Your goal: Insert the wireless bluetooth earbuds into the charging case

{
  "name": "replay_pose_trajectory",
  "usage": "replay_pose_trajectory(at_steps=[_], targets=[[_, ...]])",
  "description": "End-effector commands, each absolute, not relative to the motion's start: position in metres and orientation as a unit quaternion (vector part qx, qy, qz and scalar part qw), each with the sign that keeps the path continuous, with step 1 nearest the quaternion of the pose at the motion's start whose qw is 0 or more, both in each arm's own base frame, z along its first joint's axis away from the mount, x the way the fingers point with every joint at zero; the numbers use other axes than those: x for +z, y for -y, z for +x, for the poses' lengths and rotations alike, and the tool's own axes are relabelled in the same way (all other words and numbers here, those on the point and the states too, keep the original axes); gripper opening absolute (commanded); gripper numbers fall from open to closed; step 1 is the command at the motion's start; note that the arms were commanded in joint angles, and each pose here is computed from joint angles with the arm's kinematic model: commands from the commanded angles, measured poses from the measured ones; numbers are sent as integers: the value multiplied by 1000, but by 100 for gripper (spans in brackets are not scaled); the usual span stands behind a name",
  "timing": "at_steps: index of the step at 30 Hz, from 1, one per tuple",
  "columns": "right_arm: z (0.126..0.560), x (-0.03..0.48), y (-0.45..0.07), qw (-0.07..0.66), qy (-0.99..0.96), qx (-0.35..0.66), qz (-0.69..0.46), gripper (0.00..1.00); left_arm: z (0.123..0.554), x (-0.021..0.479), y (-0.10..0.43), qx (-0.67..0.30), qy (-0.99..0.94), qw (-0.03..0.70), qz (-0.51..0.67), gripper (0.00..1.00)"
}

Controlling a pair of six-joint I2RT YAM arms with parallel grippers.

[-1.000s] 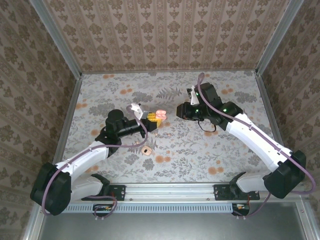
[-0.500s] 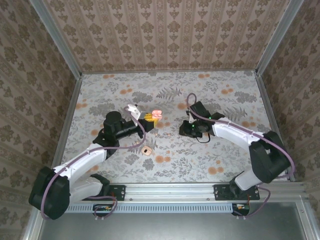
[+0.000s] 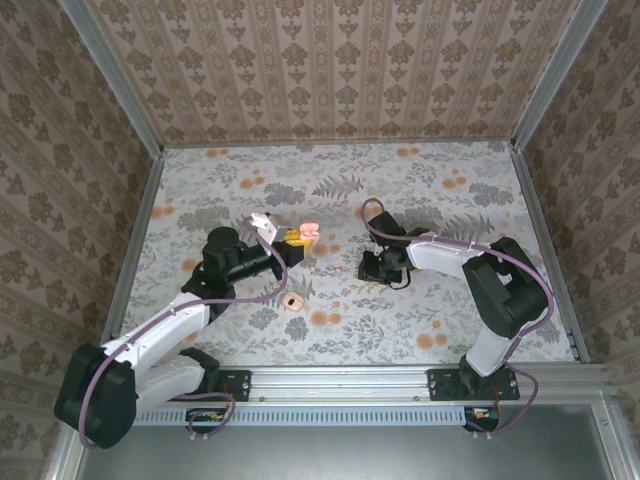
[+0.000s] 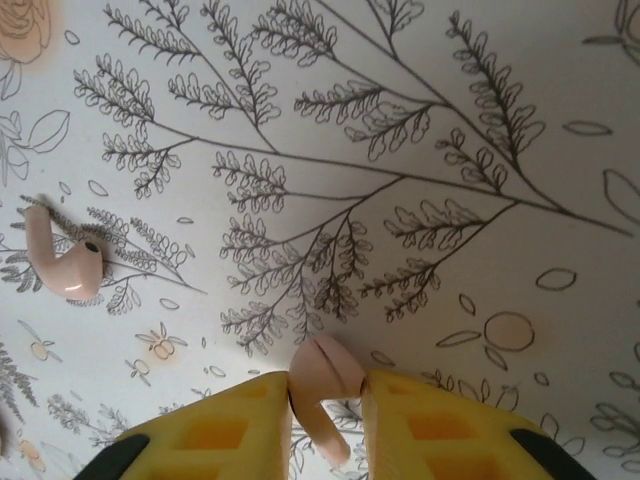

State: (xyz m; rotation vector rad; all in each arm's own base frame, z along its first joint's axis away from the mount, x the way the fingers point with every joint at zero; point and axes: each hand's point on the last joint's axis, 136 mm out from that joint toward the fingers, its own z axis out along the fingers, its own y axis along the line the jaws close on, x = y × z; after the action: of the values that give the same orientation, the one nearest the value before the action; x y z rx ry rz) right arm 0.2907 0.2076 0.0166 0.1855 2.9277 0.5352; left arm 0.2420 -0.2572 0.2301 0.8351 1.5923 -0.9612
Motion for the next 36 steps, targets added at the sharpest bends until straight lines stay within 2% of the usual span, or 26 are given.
replay_pose_trajectory(at_steps=[1, 6, 15, 36], targets=[[287, 7, -189, 69, -986, 128, 75, 30, 241, 231, 254, -392, -661, 533, 354, 0], [288, 31, -179, 85, -988, 104, 75, 38, 241, 230, 252, -391, -661, 534, 354, 0], [295, 74, -180, 118, -990, 71, 36, 40, 245, 230, 255, -395, -659, 533, 356, 0], [298, 25, -202, 38, -999, 23, -7, 37, 244, 228, 255, -395, -660, 529, 357, 0]])
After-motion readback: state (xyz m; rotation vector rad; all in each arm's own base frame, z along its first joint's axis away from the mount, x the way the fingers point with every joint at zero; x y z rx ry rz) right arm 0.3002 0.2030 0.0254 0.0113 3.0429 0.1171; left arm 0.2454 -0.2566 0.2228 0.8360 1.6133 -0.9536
